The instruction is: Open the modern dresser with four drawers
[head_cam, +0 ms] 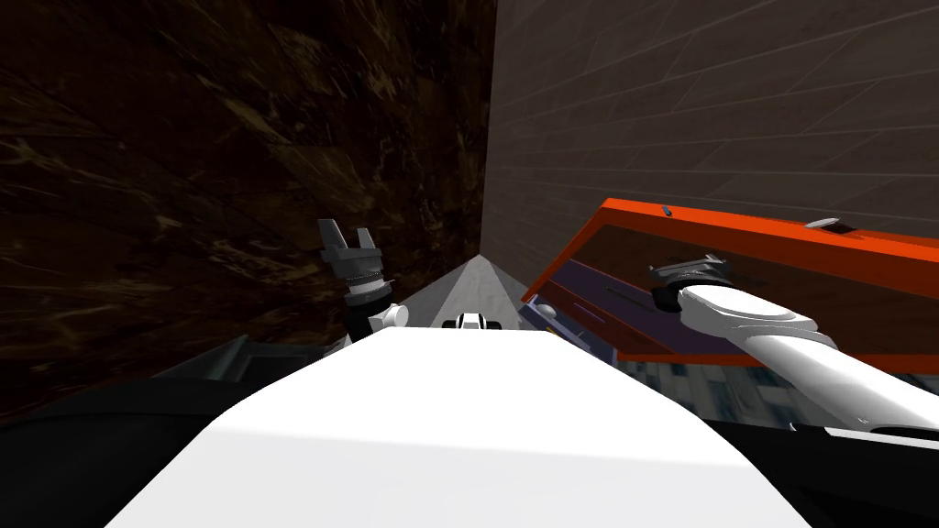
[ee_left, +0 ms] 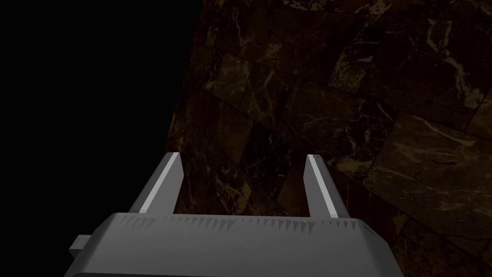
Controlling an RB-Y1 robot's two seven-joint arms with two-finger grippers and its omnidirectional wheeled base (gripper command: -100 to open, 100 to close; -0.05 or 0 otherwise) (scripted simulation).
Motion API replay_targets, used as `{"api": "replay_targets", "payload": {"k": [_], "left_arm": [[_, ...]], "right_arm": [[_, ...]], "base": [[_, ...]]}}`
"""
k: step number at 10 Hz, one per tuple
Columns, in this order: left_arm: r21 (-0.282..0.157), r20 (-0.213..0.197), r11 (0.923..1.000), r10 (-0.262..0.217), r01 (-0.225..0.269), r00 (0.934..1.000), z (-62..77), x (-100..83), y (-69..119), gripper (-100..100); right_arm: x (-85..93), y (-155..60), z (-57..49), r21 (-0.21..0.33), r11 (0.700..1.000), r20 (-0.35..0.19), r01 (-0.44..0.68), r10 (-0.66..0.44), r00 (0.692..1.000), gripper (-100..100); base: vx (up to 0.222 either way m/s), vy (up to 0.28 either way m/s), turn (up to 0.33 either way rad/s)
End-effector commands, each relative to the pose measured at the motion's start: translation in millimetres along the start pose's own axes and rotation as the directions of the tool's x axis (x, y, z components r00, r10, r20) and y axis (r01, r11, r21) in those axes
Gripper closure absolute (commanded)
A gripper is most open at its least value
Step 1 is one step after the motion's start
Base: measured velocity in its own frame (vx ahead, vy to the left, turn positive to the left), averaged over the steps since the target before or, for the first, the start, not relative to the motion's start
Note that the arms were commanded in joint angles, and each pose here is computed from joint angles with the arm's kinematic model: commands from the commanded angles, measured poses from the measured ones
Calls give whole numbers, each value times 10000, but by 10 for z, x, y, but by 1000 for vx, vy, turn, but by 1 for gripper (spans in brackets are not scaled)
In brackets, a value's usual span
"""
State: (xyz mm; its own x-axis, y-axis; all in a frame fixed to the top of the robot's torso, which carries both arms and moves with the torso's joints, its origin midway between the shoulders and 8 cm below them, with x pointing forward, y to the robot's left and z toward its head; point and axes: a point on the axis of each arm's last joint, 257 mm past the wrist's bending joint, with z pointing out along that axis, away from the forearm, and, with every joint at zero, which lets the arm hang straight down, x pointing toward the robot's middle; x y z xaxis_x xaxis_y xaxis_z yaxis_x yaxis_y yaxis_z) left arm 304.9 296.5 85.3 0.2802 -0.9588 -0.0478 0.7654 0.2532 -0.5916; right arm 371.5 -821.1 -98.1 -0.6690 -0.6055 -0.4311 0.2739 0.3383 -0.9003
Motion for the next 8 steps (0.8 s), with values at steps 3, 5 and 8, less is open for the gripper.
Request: {"api": "replay_targets", "payload": {"k": [3, 5, 8], "left_arm": [[0, 0, 10000, 0, 0, 10000, 0, 0, 0, 0], [2, 0, 10000, -3, 3, 10000, 1, 1, 0, 0], [1, -1, 10000, -3, 3, 10000, 1, 1, 0, 0]], "right_arm": [[-65, -72, 44, -212, 9991, 104, -370, 372, 9993, -100], [190, -178, 55, 35, 9990, -472, -449, 450, 9979, -100], [576, -356, 40, 482, 9976, -1345, -494, 555, 9894, -100]], "base": [[11, -20, 0], [-92, -31, 286], [-170, -56, 347]]}}
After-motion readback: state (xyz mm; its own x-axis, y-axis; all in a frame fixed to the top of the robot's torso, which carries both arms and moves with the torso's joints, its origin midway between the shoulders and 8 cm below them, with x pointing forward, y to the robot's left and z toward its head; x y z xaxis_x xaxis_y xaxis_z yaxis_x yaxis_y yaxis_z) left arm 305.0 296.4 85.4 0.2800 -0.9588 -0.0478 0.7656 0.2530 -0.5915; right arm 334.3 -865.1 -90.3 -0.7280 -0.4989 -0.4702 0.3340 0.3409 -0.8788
